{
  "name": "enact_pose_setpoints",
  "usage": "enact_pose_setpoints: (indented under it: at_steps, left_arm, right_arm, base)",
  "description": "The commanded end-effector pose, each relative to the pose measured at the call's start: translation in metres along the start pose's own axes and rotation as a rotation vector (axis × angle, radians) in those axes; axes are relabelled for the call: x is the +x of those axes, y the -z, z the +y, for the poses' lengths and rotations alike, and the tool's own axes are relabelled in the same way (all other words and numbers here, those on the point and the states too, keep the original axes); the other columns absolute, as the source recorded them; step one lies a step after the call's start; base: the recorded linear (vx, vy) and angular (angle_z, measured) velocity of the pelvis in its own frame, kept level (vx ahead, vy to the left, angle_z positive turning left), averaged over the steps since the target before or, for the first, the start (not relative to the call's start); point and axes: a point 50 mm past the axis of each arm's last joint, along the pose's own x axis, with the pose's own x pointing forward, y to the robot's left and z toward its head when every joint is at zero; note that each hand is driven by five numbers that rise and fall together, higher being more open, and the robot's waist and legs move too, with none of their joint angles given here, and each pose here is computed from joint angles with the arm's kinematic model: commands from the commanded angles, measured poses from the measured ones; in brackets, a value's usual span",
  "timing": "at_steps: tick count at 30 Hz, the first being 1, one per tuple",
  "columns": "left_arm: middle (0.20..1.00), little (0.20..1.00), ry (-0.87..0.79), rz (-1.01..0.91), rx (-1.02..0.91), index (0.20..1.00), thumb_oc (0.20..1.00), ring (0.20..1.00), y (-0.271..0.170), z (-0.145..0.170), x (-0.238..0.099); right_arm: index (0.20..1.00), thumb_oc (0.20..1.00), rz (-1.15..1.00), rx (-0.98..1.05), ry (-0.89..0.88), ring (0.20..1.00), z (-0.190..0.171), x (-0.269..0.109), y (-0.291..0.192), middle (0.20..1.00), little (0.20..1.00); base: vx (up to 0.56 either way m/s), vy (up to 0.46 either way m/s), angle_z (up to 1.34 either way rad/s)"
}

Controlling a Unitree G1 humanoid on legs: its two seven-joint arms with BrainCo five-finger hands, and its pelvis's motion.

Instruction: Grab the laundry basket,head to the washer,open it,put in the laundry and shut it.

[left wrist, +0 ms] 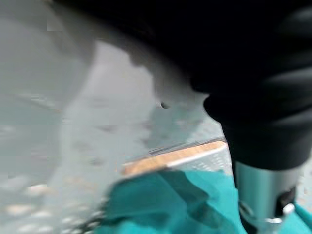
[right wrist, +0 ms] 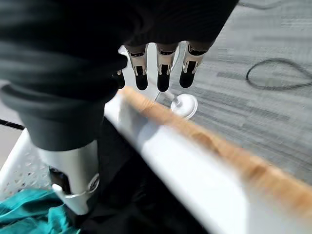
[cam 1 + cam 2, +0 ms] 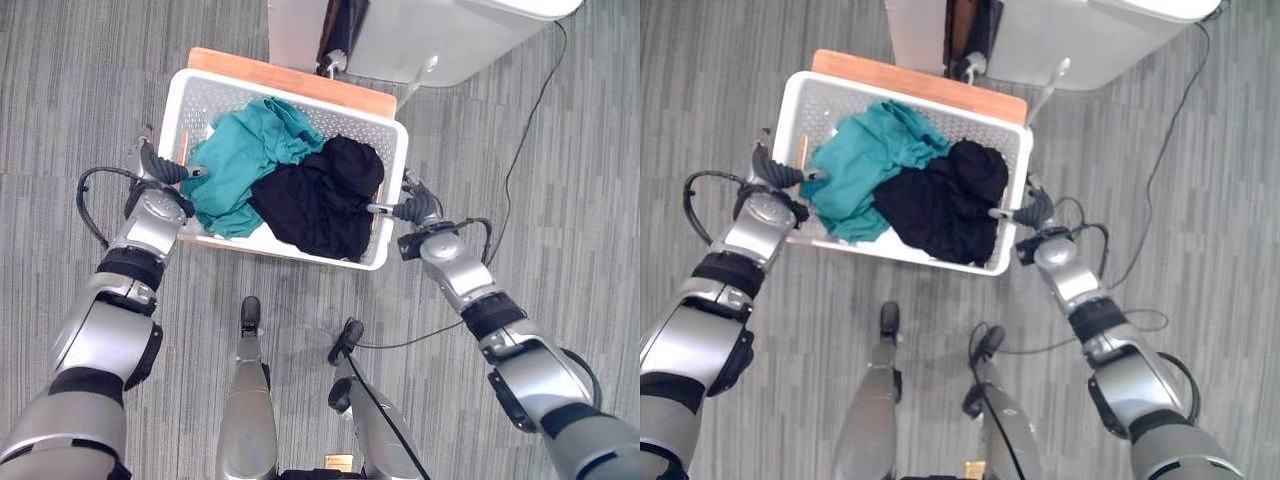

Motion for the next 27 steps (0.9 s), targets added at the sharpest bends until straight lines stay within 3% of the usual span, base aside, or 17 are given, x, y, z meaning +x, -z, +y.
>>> enact_pose_setpoints:
  at_steps: [1,9,11,14,15,16,17,20,21,27]
  left_arm:
    - [1.0,1.0,-0.044,-0.094,-0.003,1.0,1.0,1.0,-0.035,0.004,0.005]
    - [1.0,1.0,-0.022,-0.1,0.057,1.0,1.0,1.0,-0.038,0.001,0.006]
    - [0.2,0.2,0.008,-0.089,0.058,0.2,0.2,0.2,-0.039,-0.005,0.005]
    - [0.2,0.2,0.034,-0.087,0.104,0.2,0.2,0.2,-0.037,-0.008,0.005]
    - [0.2,0.2,0.066,-0.125,0.179,0.2,0.2,0.2,-0.039,-0.009,0.005]
    - [0.2,0.2,0.069,-0.146,0.209,0.2,0.2,0.2,-0.042,-0.008,0.005]
    - [0.2,0.2,0.076,-0.164,0.243,0.2,0.2,0.2,-0.042,-0.007,0.005]
    - [0.2,0.2,0.078,-0.217,0.316,0.2,0.2,0.2,-0.045,-0.002,0.005]
    - [0.2,0.2,0.066,-0.326,0.384,0.2,0.2,0.2,-0.055,0.006,0.002]
    - [0.2,0.2,0.079,-0.329,0.452,0.2,0.2,0.2,-0.035,0.009,-0.002]
  right_arm:
    - [1.0,1.0,-0.065,0.047,0.058,1.0,-0.007,0.007,-0.02,1.0,1.0]
    - [1.0,1.0,-0.003,0.057,-0.008,1.0,0.018,0.01,-0.016,1.0,1.0]
    - [1.0,1.0,0.071,0.032,-0.057,1.0,0.028,0.011,-0.004,1.0,1.0]
    - [1.0,1.0,0.114,0.028,-0.095,1.0,0.033,0.012,0.002,1.0,1.0]
    - [0.373,0.373,0.157,0.04,-0.113,0.373,0.033,0.013,0.008,0.373,0.373]
    - [0.373,0.373,0.171,0.045,-0.119,0.373,0.033,0.013,0.01,0.373,0.373]
    - [0.2,0.2,0.183,0.039,-0.123,0.2,0.033,0.013,0.012,0.2,0.2]
    - [0.2,0.2,0.174,0.007,-0.14,0.2,0.034,0.014,0.011,0.2,0.2]
    - [0.2,0.2,0.15,0.005,-0.133,0.2,0.03,0.014,0.008,0.2,0.2]
    - [0.2,0.2,0.093,-0.019,-0.093,0.2,0.014,0.008,0.01,0.2,0.2]
  base:
    - [0.05,0.003,0.04]
    - [0.01,0.0,0.01]
    - [0.0,0.0,0.0]
    - [0.0,0.0,0.0]
    - [0.0,0.0,0.0]
    - [0.01,0.005,-0.03]
    - [0.0,0.0,0.0]
    - [0.0,0.002,0.01]
    - [0.0,0.004,0.04]
    - [0.01,0.003,0.04]
